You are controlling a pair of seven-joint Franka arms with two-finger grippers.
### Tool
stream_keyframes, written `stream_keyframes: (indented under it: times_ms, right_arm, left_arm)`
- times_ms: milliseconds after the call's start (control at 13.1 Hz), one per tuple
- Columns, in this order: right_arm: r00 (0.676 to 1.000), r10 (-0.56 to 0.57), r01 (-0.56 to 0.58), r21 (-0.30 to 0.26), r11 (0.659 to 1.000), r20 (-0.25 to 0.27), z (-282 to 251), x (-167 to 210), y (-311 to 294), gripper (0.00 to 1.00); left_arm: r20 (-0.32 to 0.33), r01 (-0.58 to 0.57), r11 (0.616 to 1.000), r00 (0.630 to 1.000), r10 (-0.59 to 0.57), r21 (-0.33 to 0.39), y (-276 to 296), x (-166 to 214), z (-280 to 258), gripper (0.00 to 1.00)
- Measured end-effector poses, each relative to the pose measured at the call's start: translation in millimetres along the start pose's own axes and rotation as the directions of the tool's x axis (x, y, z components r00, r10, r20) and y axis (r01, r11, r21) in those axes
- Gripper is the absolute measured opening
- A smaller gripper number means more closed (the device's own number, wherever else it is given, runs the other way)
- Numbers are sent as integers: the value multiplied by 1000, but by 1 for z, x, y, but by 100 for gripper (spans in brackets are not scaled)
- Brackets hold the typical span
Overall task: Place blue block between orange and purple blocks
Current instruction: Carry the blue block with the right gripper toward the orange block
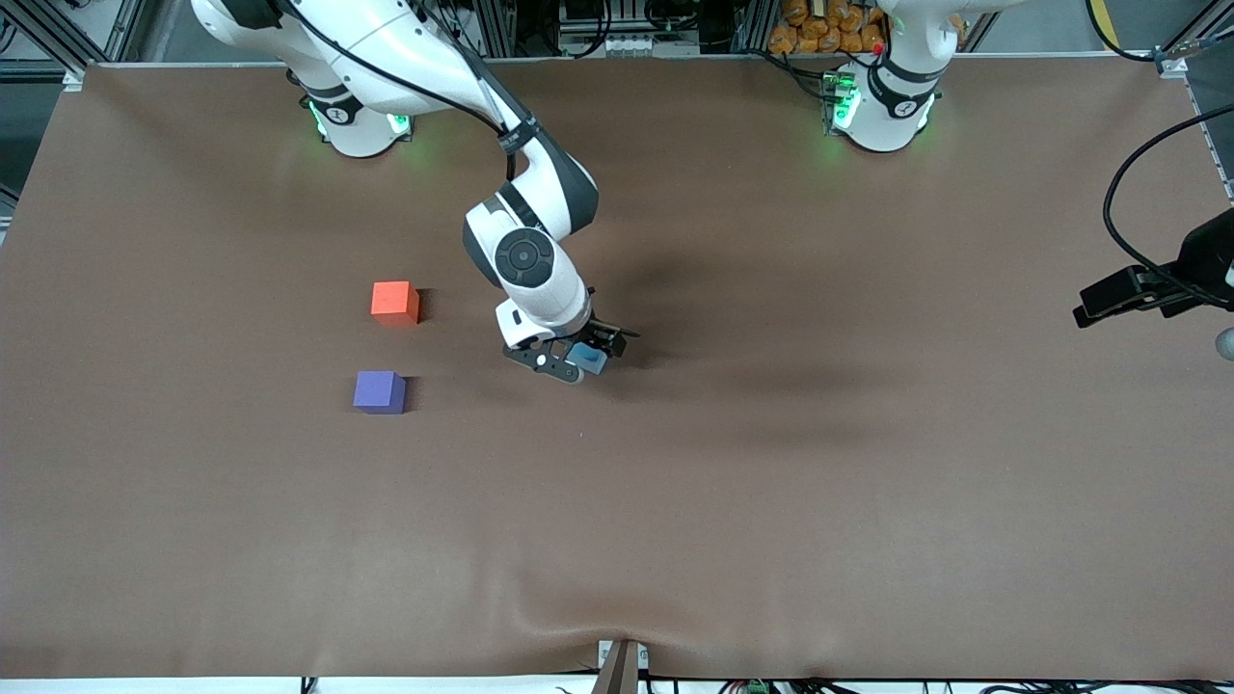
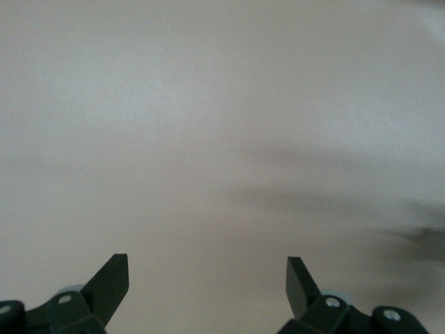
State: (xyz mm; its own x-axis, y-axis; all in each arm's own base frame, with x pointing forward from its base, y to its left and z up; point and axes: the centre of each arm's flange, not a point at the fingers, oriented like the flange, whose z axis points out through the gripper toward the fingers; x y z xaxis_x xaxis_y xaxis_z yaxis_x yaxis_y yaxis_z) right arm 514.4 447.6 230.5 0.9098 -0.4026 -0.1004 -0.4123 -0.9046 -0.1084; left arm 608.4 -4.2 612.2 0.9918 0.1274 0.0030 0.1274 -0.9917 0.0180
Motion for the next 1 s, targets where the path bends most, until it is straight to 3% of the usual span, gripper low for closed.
stream_keyframes:
  times_ms: [77,230,307,536,766,996]
  right_arm:
    - [1000,-2,2,-3,1000,-2,6,-1,0,100]
    - [1000,-17,17,-18,1000,-10,15,-3,1,83]
    - [999,-29,29,-29,999,-18,18,-3,1,83]
    - [997,-61,59,-47,997,-42,19,-2,1,57]
    - [998,-59,57,-90,994,-25,-1,6,2,57]
    - [992,-118,125,-171,977,48,-78,29,23,57]
  left_arm:
    - [-2,0,1000,1000,0,0,0,-1,-1,100]
    - [-5,-1,1000,1000,1,0,0,-2,-4,100]
    - [-3,-1,1000,1000,1,0,0,-3,-4,100]
    - [0,-4,1000,1000,4,0,2,-5,-5,100]
    - [2,-18,1000,1000,18,-3,12,-7,-5,100]
    - [7,-15,1000,1000,15,-4,20,-9,-3,100]
